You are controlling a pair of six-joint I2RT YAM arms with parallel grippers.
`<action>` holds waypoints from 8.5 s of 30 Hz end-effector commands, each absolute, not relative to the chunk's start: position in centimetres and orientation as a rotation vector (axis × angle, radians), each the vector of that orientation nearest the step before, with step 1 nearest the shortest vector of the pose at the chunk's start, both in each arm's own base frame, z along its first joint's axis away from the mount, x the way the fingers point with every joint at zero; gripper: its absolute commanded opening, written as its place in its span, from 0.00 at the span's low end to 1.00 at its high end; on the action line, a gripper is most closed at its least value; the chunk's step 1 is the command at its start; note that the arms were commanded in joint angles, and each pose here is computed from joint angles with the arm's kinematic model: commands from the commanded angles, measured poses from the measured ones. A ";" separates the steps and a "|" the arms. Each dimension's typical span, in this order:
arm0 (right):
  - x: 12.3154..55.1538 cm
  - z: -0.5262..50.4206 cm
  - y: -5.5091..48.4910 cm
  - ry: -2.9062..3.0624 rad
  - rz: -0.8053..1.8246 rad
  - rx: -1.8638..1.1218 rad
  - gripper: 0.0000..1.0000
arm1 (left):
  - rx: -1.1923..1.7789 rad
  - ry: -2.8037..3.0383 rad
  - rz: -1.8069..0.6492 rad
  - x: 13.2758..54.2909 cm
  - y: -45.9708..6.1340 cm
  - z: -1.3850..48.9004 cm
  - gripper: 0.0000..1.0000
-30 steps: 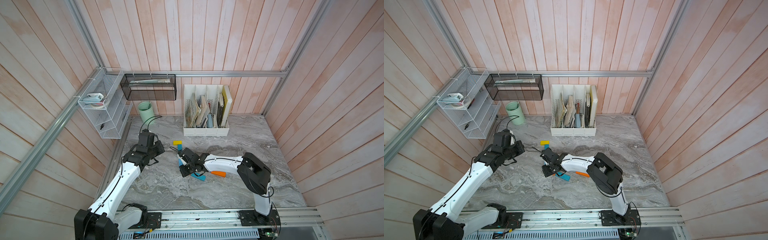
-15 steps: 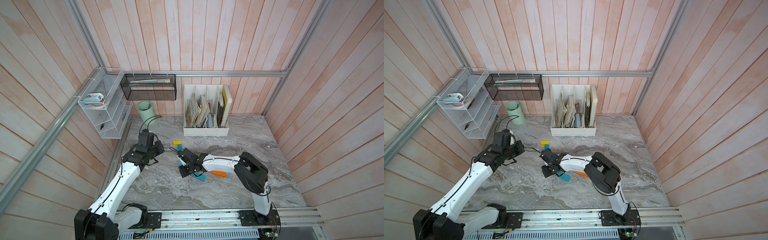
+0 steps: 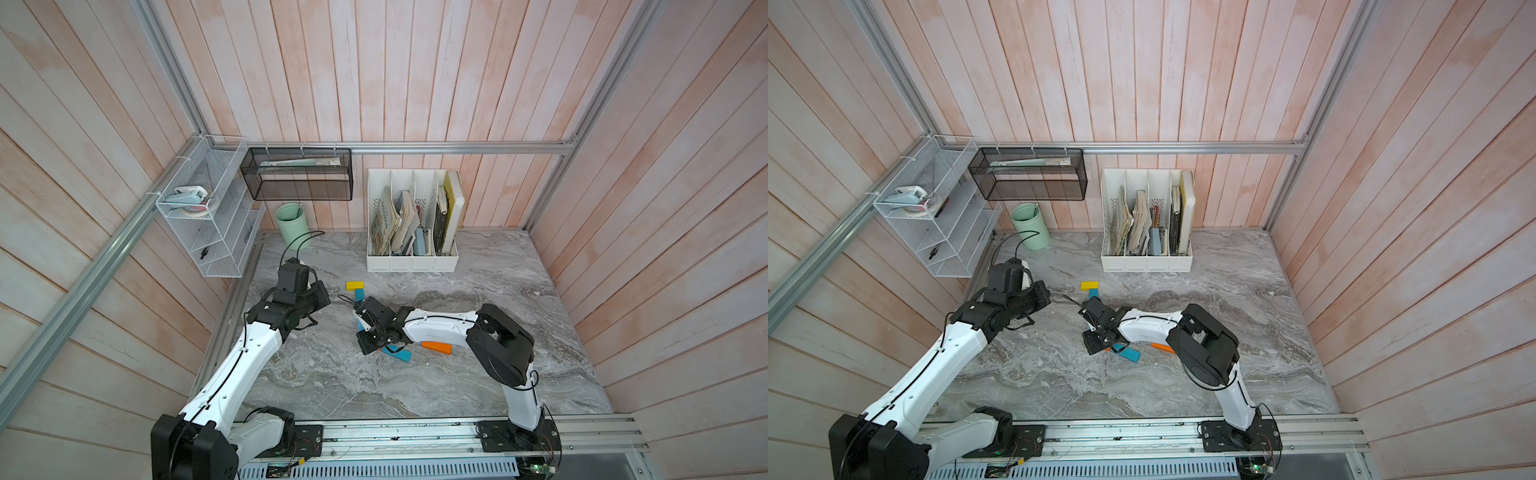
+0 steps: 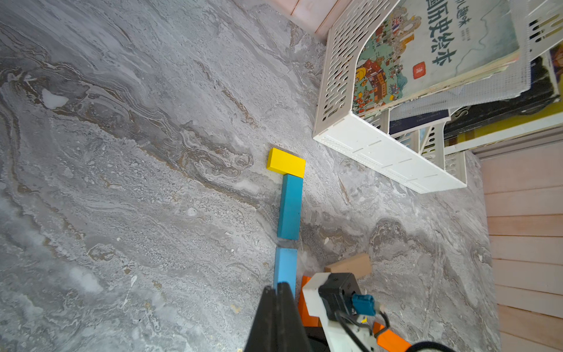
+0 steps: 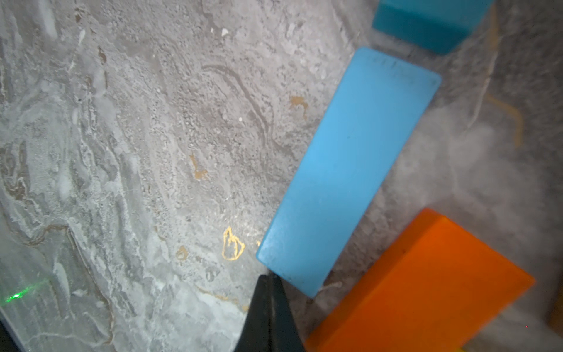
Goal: Assemble a giraffe with building blocks
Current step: Assemble the building block at the center of the board.
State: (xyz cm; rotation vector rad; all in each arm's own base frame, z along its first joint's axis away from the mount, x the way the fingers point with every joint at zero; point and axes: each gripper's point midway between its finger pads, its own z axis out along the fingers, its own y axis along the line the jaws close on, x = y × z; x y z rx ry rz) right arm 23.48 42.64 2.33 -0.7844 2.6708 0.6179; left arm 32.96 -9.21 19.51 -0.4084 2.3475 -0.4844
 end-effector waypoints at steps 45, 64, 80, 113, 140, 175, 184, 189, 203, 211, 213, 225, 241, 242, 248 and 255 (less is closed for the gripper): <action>24.5 1.4 43.8 2.670 0.661 -0.802 0.00 | -0.365 2.354 -0.491 33.6 -9.5 19.4 0.00; 21.1 1.6 41.3 2.707 0.654 -0.771 0.00 | -0.377 2.363 -0.507 33.4 -9.7 18.4 0.00; 27.7 2.9 38.0 2.668 0.557 -0.565 0.00 | -0.368 2.564 -0.590 34.0 -12.0 9.8 0.00; 30.5 1.7 41.4 2.657 0.669 -0.615 0.00 | -0.368 2.660 -0.575 34.4 -12.7 5.4 0.00; 31.0 2.7 38.8 2.630 0.591 -0.538 0.00 | -0.355 2.699 -0.610 34.4 -14.3 3.1 0.00; 31.7 1.4 41.8 2.646 0.718 -0.548 0.00 | -0.335 2.719 -0.657 35.8 -16.9 2.1 0.00; 31.7 1.5 41.5 2.648 0.705 -0.540 0.00 | -0.327 2.721 -0.672 35.9 -17.2 2.0 0.00; 31.6 1.5 41.3 2.648 0.701 -0.537 0.00 | -0.325 2.720 -0.669 36.0 -17.2 2.1 0.00; 31.8 1.3 41.3 2.650 0.698 -0.538 0.00 | -0.321 2.717 -0.678 36.2 -17.4 2.2 0.00; 32.0 1.1 41.0 2.656 0.692 -0.530 0.00 | -0.318 2.717 -0.675 36.4 -17.5 2.3 0.00; 32.0 1.0 41.0 2.656 0.692 -0.529 0.00 | -0.317 2.716 -0.676 36.4 -17.5 2.4 0.00; 32.3 1.1 41.1 2.653 0.698 -0.530 0.00 | -0.320 2.714 -0.668 36.4 -17.4 2.4 0.00; 32.5 1.1 41.7 2.651 0.713 -0.543 0.00 | -0.317 2.714 -0.663 36.4 -17.3 2.5 0.00; 32.5 1.2 41.7 2.650 0.713 -0.545 0.00 | -0.314 2.714 -0.663 36.4 -17.4 2.6 0.00; 32.8 1.1 41.8 2.649 0.713 -0.543 0.00 | -0.316 2.715 -0.667 36.4 -17.4 2.5 0.00; 32.8 1.0 41.9 2.649 0.720 -0.545 0.00 | -0.316 2.717 -0.665 36.3 -17.4 2.4 0.00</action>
